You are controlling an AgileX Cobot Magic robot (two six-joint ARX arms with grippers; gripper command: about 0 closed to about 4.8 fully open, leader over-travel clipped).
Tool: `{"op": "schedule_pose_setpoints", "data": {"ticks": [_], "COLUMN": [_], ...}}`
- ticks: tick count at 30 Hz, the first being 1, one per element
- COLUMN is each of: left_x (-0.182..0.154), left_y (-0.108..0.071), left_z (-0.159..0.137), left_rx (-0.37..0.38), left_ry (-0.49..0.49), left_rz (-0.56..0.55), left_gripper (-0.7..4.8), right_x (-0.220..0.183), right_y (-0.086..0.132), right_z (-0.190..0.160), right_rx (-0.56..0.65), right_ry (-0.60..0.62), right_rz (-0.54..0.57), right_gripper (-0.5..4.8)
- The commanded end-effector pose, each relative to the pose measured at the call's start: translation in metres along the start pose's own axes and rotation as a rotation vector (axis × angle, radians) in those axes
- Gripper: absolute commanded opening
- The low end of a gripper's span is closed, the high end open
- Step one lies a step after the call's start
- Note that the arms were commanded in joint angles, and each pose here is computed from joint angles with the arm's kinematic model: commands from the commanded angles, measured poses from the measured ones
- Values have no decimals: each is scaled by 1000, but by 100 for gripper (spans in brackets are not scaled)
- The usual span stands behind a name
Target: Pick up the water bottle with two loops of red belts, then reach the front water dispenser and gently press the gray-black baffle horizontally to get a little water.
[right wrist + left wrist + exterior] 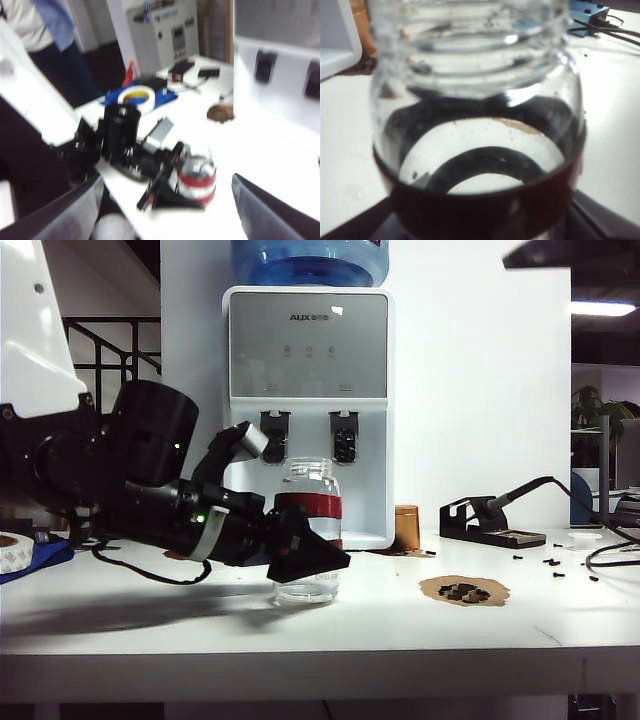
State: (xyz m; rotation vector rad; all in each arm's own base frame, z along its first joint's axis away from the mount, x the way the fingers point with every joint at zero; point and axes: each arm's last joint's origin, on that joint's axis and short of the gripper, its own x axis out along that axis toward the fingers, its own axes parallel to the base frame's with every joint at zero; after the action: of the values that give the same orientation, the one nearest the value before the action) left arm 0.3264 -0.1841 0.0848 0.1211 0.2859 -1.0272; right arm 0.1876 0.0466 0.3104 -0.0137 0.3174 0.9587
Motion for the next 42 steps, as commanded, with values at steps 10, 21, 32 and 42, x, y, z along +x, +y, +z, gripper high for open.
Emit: {"op": "schedule_pose_setpoints", "data": {"ticks": [10, 21, 32, 42], "left_x": [7, 7, 6, -7], "left_y": [-1, 1, 1, 18], "left_z": [-32, -40, -40, -48], "left_rx": [6, 3, 4, -25], "left_ry": [90, 121, 125, 147], "left_rz": [-16, 13, 13, -8], "left_gripper": [-5, 324, 479, 479], "right_x": [-28, -52, -64, -74], "right_y": [30, 54, 69, 76], "right_z": [0, -4, -35, -37], "right_rx": [-62, -81, -95, -85], "right_ry": [9, 4, -50, -139], "right_rz": [-16, -87, -175, -296], "right_gripper": [413, 412, 242, 214]}}
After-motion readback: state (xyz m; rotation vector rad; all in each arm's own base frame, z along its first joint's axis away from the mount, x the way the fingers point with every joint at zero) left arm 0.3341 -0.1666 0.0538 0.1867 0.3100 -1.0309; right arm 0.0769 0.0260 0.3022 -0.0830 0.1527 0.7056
